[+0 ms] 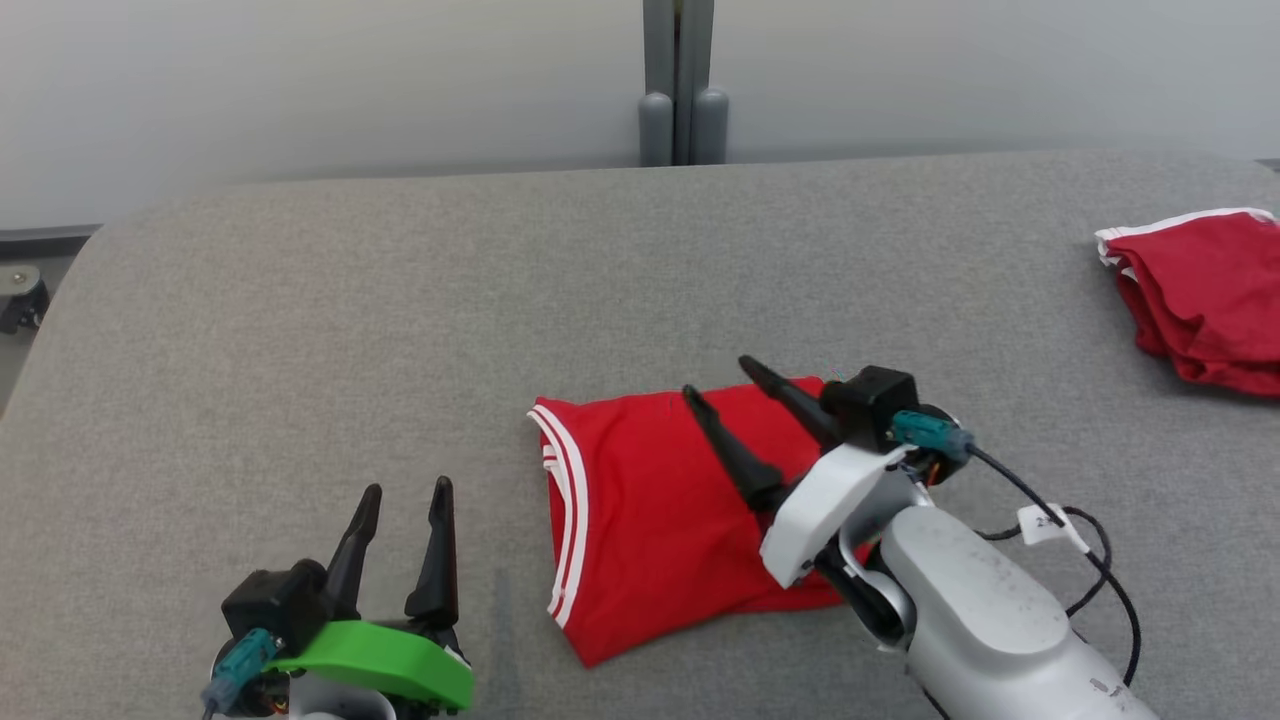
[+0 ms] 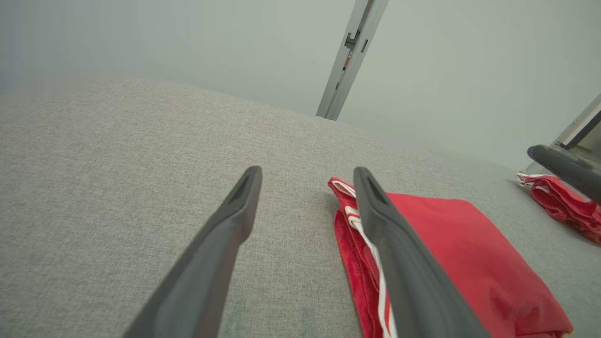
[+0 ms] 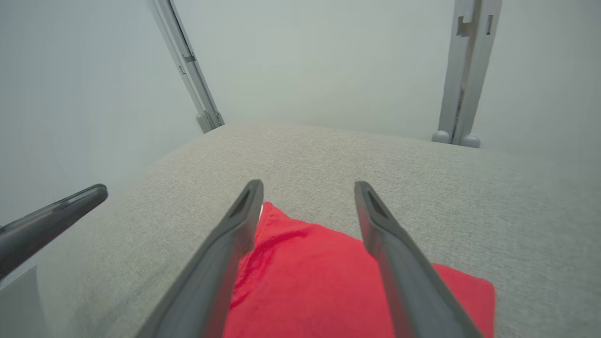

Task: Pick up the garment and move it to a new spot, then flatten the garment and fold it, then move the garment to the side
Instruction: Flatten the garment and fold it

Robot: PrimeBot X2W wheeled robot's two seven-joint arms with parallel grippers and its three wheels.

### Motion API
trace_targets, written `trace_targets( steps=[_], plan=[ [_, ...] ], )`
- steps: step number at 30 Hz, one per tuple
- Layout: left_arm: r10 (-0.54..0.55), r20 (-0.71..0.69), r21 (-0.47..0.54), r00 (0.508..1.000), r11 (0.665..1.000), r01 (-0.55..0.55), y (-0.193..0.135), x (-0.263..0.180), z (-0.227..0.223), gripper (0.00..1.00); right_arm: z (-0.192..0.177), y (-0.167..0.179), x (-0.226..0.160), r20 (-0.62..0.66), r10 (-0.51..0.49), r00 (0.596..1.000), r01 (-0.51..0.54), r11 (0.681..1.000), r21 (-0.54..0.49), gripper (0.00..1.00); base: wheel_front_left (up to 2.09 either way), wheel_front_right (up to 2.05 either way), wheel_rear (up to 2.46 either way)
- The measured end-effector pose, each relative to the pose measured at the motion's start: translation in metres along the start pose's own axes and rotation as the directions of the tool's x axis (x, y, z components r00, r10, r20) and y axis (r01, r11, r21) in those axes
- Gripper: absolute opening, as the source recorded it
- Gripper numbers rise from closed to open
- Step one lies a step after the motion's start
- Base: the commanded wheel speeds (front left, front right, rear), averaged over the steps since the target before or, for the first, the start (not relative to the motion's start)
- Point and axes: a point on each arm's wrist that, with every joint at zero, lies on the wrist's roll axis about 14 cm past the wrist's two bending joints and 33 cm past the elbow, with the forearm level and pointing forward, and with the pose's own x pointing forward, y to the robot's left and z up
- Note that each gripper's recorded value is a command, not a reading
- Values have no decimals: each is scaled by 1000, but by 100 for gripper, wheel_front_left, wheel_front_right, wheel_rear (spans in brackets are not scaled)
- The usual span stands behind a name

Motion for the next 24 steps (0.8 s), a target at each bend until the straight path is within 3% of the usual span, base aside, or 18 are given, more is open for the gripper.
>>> trace_targets(
  steps=[5,12,17,24],
  plan=[
    [-26,13,3,1000,1000,26,-10,-1,4,100,14,-42,-23,65,-148,987,151,988,-38,100,0,0,0],
    [-43,44,30,998,999,42,-19,-2,13,100,43,-99,-78,189,-356,915,376,923,-79,100,0,0,0],
    [-30,45,37,999,999,28,-17,-8,12,100,44,-115,-116,217,-442,870,469,878,-93,100,0,0,0],
    [24,48,26,999,999,-25,-4,-17,10,100,25,-123,-148,186,-512,839,530,846,-62,100,0,0,0]
  ],
)
